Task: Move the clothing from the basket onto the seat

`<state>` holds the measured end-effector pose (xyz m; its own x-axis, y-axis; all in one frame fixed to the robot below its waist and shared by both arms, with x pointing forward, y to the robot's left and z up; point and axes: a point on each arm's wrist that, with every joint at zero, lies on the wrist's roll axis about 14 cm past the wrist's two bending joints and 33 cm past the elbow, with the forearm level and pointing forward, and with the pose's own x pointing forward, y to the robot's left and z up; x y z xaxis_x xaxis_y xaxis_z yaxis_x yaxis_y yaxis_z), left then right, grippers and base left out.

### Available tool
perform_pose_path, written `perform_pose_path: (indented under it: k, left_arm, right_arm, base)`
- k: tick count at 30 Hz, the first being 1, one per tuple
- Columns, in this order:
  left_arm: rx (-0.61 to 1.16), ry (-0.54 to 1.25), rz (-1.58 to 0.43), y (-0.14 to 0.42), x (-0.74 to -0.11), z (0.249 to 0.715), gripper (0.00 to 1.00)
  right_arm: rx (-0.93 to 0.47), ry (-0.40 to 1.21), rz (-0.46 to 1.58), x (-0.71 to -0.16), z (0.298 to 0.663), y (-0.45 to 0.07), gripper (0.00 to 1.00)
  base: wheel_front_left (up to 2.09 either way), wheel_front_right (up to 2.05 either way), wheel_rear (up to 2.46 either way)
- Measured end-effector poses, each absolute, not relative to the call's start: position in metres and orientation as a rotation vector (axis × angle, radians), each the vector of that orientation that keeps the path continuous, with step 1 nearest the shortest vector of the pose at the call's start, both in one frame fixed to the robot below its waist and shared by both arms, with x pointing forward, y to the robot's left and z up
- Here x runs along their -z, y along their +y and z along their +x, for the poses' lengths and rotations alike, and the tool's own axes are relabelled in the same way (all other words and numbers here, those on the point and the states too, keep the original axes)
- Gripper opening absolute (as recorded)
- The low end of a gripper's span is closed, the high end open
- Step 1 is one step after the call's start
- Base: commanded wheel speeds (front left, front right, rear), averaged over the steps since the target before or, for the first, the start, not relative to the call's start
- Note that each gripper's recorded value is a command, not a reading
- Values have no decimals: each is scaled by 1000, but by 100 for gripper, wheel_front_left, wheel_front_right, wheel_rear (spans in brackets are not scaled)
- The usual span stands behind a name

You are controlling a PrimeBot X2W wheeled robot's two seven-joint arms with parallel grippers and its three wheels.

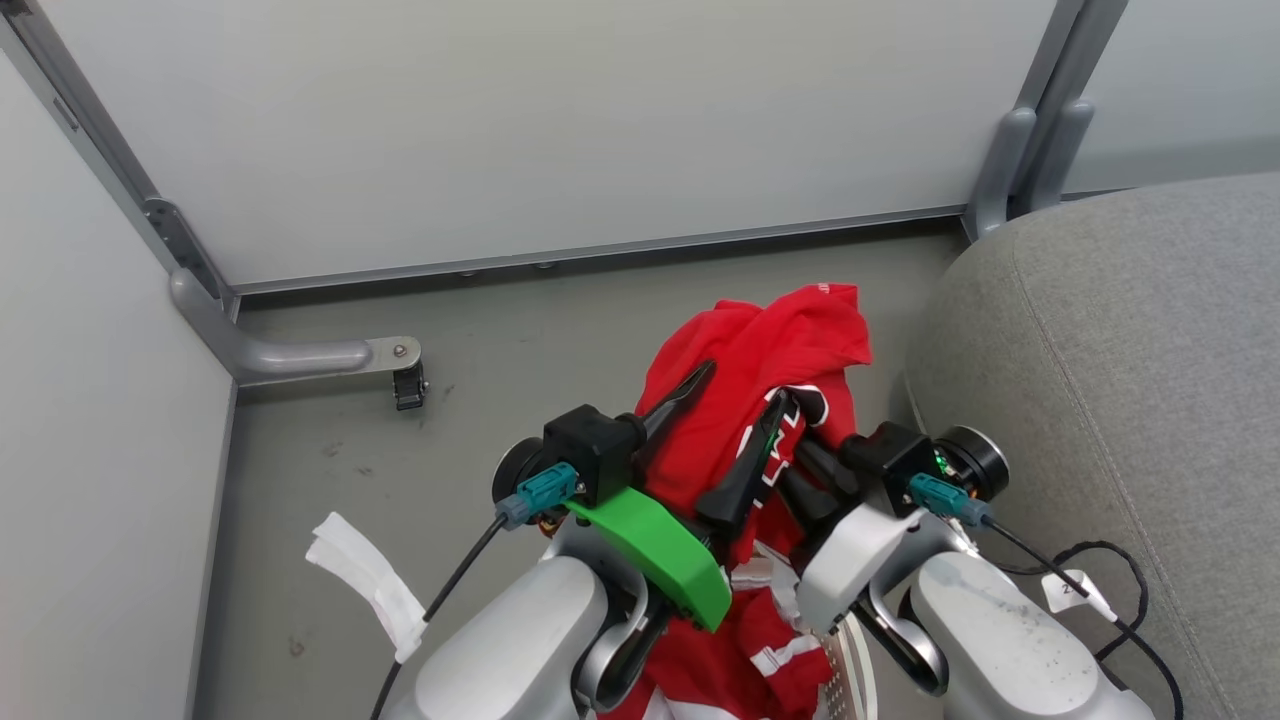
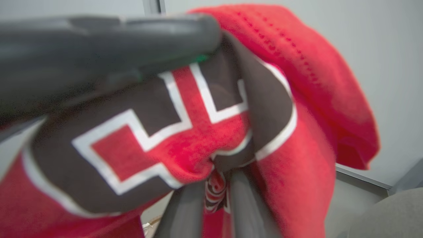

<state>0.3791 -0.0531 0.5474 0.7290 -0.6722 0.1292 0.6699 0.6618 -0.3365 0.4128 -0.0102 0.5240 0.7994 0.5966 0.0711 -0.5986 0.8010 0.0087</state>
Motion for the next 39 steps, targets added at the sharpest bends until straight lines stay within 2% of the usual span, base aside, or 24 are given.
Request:
perform_pose_path:
  k: [20, 39]
  left_arm:
    - [939, 18, -371, -111, -544, 377, 100]
    - [1229, 78, -389, -201, -536, 340, 100]
  right_arm:
    - [-360, -62, 50, -520, 408, -110, 0]
    - [-4, -61, 48, -520, 355, -226, 0]
  base:
    - [0, 0, 0]
    - [0, 0, 0]
